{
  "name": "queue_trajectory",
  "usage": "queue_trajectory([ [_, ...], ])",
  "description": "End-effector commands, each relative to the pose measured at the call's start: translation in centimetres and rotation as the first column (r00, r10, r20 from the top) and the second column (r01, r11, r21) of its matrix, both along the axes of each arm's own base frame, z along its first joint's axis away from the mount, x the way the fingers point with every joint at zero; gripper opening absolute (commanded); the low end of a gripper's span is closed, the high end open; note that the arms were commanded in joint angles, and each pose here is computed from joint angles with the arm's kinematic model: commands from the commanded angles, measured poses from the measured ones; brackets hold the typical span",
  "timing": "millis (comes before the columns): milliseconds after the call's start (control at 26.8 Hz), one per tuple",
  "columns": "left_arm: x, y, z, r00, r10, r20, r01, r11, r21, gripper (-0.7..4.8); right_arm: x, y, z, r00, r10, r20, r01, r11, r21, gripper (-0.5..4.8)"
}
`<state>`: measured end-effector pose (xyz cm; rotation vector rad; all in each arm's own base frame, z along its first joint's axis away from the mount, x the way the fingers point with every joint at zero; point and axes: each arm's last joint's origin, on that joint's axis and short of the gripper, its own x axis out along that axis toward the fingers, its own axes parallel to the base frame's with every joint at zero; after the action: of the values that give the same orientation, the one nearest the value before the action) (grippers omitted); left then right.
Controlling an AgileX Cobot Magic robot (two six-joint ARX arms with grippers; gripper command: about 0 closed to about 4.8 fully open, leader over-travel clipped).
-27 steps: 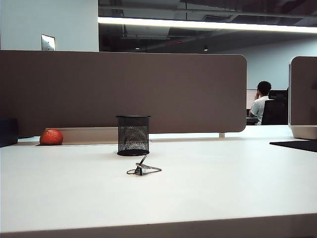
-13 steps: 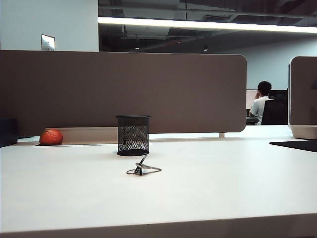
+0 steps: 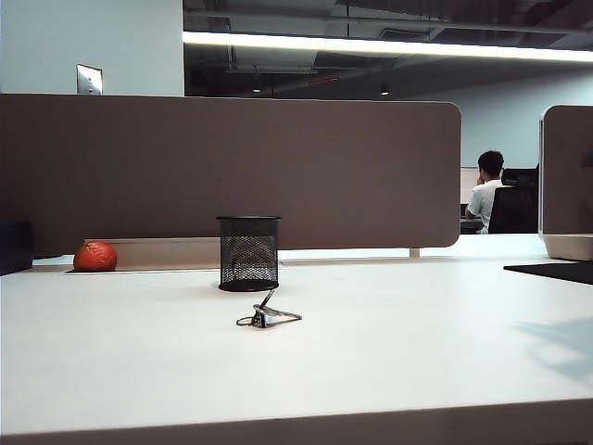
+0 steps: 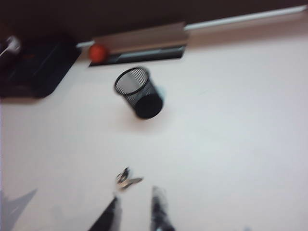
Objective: Pick up a bunch of keys from the table, then put them into the black basket.
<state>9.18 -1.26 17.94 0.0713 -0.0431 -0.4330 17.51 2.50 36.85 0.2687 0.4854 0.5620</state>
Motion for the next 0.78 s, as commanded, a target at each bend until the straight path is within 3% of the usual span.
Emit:
queue_trajectory([
  [37, -0.1, 0.0, 0.3, 1.000, -0.007, 0.018, 0.007, 1.000, -0.003, -0.06, 1.9, 2.2, -0.5, 0.987, 0.103, -0.125, -0.095, 0.993, 0.068, 1.67],
  [187, -0.1, 0.0, 0.3, 1.000, -0.006, 0.017, 0.006, 1.000, -0.003, -0.06, 4.1, 4.4, -1.9, 0.954, 0.184, -0.235, -0.163, 0.981, 0.103, 2.19],
  [299, -0.1, 0.0, 0.3, 1.000, -0.006, 0.017, 0.006, 1.000, -0.003, -0.06, 5.6, 6.2, -3.7, 0.922, 0.231, -0.310, -0.211, 0.973, 0.098, 3.12],
  [373, -0.1, 0.0, 0.3, 1.000, -0.005, 0.017, 0.005, 1.000, -0.003, -0.06, 7.4, 8.1, -5.7, 0.889, 0.266, -0.373, -0.249, 0.964, 0.093, 4.25],
  [411, -0.1, 0.0, 0.3, 1.000, -0.005, 0.016, 0.005, 1.000, -0.003, -0.06, 7.8, 8.5, -6.4, 0.879, 0.271, -0.393, -0.255, 0.963, 0.093, 4.42],
  [598, 0.0, 0.0, 0.2, 1.000, -0.002, 0.000, 0.002, 1.000, -0.003, -0.06, 10.0, 10.8, -9.3, 0.837, 0.294, -0.462, -0.280, 0.955, 0.100, 4.42],
  [784, 0.0, 0.0, -0.2, 0.999, -0.002, -0.038, 0.002, 1.000, -0.002, -0.06, 12.0, 12.5, -10.9, 0.822, 0.305, -0.481, -0.284, 0.952, 0.116, 4.42],
])
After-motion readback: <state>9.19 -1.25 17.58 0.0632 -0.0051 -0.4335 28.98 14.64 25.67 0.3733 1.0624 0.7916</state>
